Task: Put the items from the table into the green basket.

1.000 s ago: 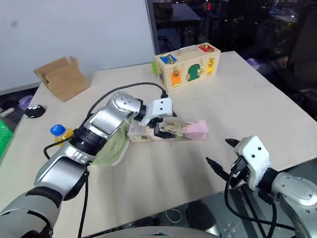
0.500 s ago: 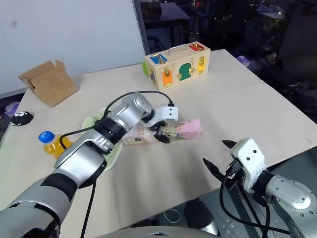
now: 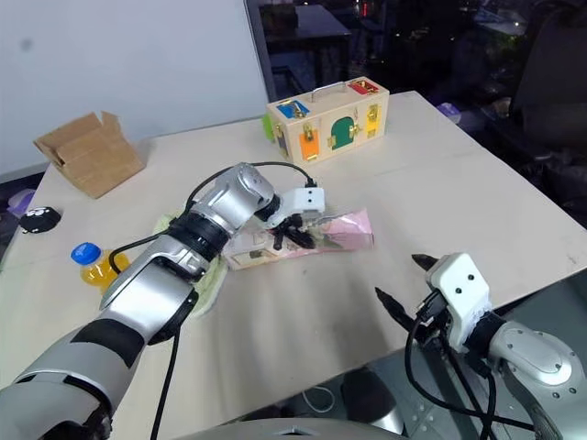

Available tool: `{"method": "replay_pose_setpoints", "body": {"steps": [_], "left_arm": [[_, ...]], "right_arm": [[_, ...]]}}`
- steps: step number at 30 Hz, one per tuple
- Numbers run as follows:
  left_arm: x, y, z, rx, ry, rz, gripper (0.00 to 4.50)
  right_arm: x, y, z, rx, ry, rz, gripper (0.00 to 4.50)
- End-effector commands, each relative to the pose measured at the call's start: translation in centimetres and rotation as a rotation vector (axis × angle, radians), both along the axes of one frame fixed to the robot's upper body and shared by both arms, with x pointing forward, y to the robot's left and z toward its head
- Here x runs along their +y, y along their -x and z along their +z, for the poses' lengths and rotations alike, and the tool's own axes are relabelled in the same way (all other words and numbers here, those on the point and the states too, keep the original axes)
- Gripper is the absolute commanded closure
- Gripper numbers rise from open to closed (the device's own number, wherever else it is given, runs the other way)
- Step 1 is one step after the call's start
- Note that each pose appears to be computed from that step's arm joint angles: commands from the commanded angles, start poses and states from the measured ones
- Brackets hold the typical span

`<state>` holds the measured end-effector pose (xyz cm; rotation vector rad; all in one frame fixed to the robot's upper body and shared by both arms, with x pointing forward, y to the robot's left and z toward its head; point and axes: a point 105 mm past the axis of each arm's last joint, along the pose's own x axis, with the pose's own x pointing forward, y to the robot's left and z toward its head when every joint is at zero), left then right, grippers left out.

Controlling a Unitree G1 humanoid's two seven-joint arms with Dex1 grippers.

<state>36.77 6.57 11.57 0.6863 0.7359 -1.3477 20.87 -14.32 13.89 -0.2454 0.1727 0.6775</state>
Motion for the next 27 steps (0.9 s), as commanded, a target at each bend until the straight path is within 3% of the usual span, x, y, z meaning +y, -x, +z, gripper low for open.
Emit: {"method": "replay_pose_setpoints", "body": {"steps": [1,8,14,19,27], "left_arm": [[-0.6,-1.1,7.1,-0.076,0.228,0.086,3.6],[1.9,-4.6,15.7,-0.204,0.576,0.426,3.6],[10.8,-7.5,21.9,-0.48,0.834,0.86,3.6],[20.6,-5.7,25.4,-0.856,0.869,1.117,3.6],[29.8,0.2,27.2,-1.343,0.614,1.332,3.6]], "right_arm": [[0.6,-1.2,1.7,-0.103,-0.02,0.011,0.0],[3.2,-4.6,4.9,-0.271,-0.094,0.062,0.0],[7.8,-6.9,7.9,-0.338,-0.199,0.22,0.0],[12.2,-7.6,9.7,-0.357,-0.24,0.435,0.0],[16.1,-7.5,10.8,-0.377,-0.237,0.675,0.0]]}}
